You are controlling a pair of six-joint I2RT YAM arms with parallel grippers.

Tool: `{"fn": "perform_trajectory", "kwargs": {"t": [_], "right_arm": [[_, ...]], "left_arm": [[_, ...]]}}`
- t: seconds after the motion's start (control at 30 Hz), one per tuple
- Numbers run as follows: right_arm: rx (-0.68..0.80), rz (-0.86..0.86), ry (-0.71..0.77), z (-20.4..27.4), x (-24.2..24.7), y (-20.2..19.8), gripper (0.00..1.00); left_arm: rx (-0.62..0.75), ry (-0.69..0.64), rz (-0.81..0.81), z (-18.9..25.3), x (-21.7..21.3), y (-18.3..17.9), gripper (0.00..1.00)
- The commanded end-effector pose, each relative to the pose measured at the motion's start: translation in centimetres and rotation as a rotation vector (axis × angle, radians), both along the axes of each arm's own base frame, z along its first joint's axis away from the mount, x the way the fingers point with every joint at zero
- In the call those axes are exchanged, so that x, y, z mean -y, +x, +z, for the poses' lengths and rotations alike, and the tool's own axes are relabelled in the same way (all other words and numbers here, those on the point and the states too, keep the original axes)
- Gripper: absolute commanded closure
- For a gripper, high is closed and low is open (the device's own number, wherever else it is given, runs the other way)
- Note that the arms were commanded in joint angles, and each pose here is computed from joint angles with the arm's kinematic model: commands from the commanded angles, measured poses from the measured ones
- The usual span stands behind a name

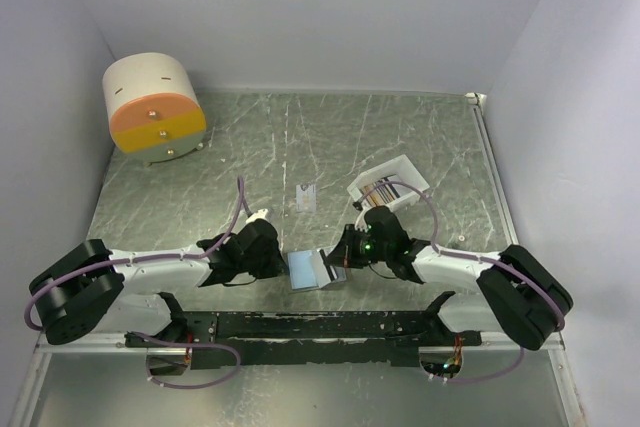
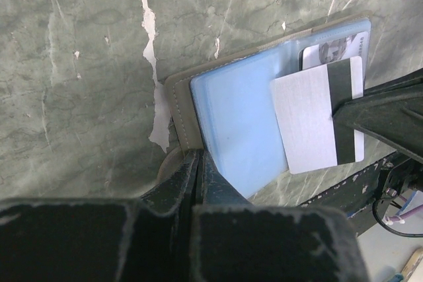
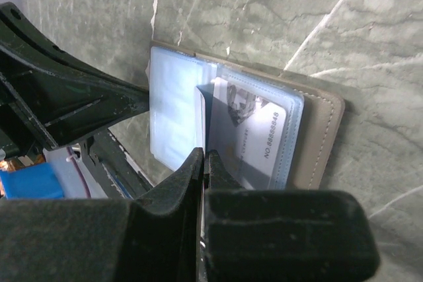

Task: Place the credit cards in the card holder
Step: Insert the credit card into the card holder.

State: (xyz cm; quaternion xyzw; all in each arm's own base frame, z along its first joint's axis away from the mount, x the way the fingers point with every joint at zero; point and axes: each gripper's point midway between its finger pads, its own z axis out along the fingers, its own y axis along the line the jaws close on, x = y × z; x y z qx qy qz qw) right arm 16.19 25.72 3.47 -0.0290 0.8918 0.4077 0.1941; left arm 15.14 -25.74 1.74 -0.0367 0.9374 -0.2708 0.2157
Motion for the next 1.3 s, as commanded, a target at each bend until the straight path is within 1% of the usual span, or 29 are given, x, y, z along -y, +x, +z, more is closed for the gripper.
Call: {"fn": "perform_trajectory", "kwargs": {"t": [0.0,0.17,0.83,1.27], "right_arm": [[0.027,-0.001,-0.033,-0.95,0.99,0.48,1.00],[0.057,0.003,-0.047,-1.06,1.20,1.24,1.00],[0.031,0.052,-0.001,-1.76,0.37,0.52,1.00],[0.052,-0.010,0.017,-1.42,0.37,1.33,1.00]], "left_arm": [[-0.009,0.108,0.017,-2.07,-2.15,-0.28,0.93],[-0.014,0.109,0.019,-2.17,-2.23,-0.38,0.93],[-0.018,0.108,0.021,-2.26,-2.12,-0.35,0.93],[-0.017,0.086,0.019,-1.79,-1.93,-0.48,0.93]]}}
